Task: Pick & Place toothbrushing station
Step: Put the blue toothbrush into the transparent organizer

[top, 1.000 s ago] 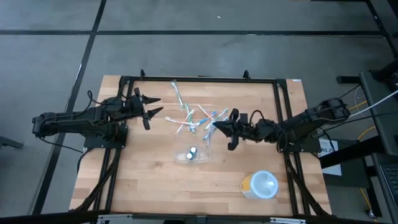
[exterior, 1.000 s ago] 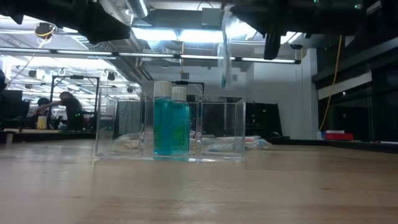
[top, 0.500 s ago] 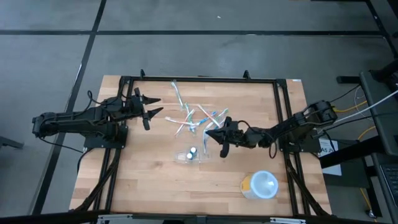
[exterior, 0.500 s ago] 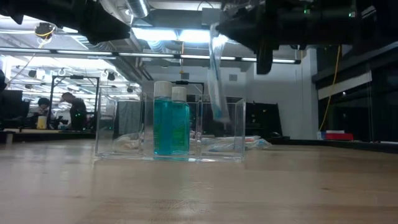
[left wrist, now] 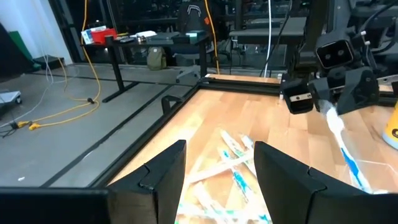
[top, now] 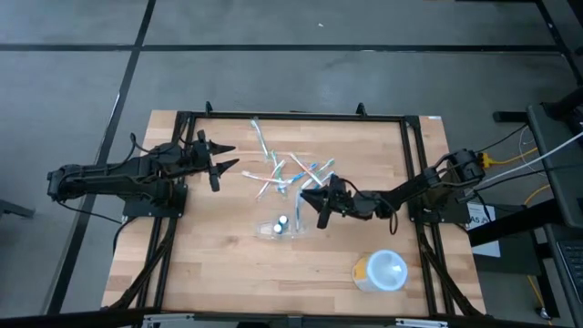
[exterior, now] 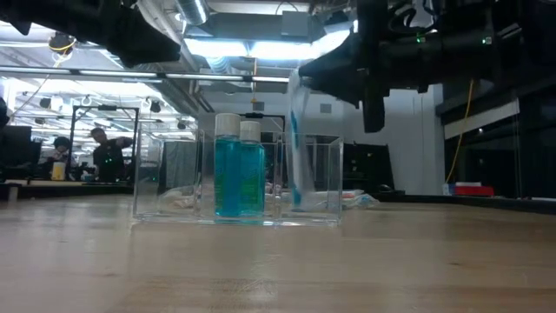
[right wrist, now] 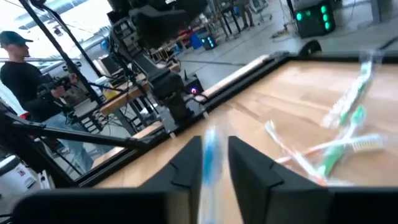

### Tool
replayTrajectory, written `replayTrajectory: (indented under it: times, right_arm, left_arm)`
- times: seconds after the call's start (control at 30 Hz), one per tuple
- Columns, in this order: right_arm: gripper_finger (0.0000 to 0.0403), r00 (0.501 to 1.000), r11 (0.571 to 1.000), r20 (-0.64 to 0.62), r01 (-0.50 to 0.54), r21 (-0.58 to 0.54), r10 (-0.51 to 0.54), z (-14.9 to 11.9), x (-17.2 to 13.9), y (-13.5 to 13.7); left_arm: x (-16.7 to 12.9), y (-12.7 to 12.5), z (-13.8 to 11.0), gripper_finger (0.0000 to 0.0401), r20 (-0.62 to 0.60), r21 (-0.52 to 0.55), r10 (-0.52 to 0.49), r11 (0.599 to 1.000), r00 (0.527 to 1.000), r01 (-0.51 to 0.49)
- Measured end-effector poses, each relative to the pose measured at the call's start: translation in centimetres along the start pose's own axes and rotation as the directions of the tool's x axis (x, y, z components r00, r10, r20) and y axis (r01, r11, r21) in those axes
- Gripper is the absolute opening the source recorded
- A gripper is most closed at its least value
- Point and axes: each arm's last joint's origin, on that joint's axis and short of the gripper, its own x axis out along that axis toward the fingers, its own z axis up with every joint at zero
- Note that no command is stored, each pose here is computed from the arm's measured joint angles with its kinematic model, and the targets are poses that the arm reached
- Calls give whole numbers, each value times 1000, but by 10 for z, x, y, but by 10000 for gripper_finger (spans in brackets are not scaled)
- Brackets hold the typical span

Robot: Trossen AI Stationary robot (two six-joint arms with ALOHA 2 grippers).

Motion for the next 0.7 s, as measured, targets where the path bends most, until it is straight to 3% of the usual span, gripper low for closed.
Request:
replayTrajectory:
  times: [0.23, 0.37, 0.47, 0.6, 0.7]
  right_arm:
    - [164, 1000, 1000, -24, -15, -11, 15, -6, -6, 8]
    - [191, 1000, 998, 16, 2, -63, -1, 2, -10, 13]
    - [191, 998, 997, 0, 66, -28, -66, 11, -15, 13]
    - [166, 968, 972, -95, 234, 4, -233, 15, -27, 3]
    - [141, 934, 959, -221, 277, -53, -282, 22, -33, -1]
  left_arm:
    - [0, 0, -1, 184, -11, -10, 0, 1000, 1000, 0]
    - [0, 0, -2, 184, -20, -16, 0, 1000, 1000, 0]
    - [0, 0, -2, 184, -22, -18, 0, 1000, 1000, 0]
    - [0, 0, -3, 184, -29, -16, 0, 1000, 1000, 0]
    - [0, 0, -3, 184, -28, -16, 0, 1000, 1000, 0]
